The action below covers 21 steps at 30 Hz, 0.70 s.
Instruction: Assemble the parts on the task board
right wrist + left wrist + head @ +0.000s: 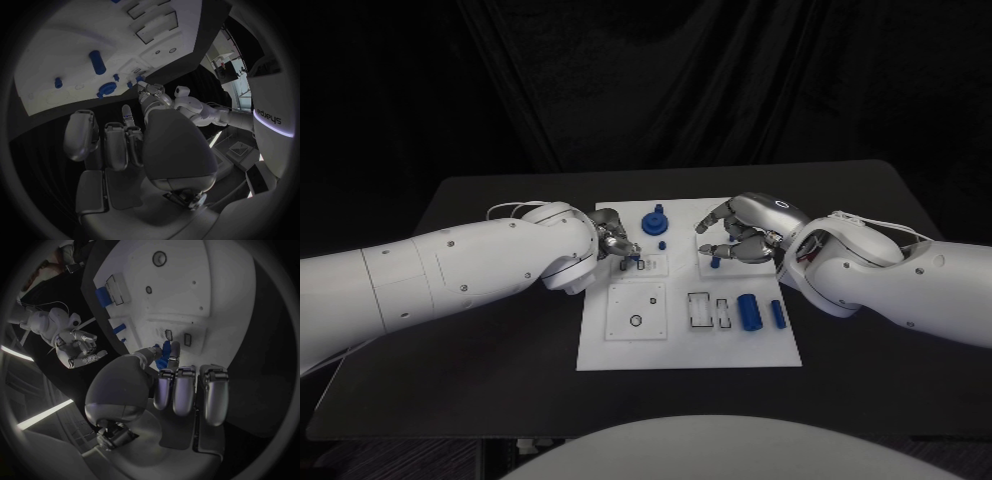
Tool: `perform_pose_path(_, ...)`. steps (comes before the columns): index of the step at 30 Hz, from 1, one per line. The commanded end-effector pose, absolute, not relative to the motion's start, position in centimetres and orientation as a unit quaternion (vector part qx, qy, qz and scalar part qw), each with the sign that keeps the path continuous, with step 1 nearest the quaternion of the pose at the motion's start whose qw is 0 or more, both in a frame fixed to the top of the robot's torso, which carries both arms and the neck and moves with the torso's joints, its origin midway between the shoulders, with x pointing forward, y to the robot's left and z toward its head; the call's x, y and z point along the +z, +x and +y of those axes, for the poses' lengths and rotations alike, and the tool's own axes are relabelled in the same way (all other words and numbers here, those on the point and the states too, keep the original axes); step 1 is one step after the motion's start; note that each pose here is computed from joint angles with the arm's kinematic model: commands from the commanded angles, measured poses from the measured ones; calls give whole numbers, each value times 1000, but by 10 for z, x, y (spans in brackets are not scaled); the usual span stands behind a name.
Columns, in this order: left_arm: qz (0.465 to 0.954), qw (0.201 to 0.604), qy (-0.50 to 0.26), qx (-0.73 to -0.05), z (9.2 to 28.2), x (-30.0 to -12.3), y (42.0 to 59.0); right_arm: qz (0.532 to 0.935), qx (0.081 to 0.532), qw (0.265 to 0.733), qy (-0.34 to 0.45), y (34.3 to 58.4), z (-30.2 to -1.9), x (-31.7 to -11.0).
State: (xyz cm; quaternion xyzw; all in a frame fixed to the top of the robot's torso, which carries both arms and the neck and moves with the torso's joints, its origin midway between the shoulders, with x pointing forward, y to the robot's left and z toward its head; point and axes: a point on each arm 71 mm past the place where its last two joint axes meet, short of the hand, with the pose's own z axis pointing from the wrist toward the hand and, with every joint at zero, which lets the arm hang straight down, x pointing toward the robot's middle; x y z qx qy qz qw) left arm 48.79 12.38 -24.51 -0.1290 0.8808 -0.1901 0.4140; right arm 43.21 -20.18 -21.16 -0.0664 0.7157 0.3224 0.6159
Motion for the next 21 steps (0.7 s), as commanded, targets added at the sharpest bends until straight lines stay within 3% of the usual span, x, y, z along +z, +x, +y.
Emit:
perform_pose_path(1, 851, 467, -120, -209, 123, -242, 489, 721, 315, 615, -60, 432, -203, -213)
perform_pose_path(21, 863, 451, -110, -200, 123, -256, 482, 724, 312, 612, -60, 432, -204, -214)
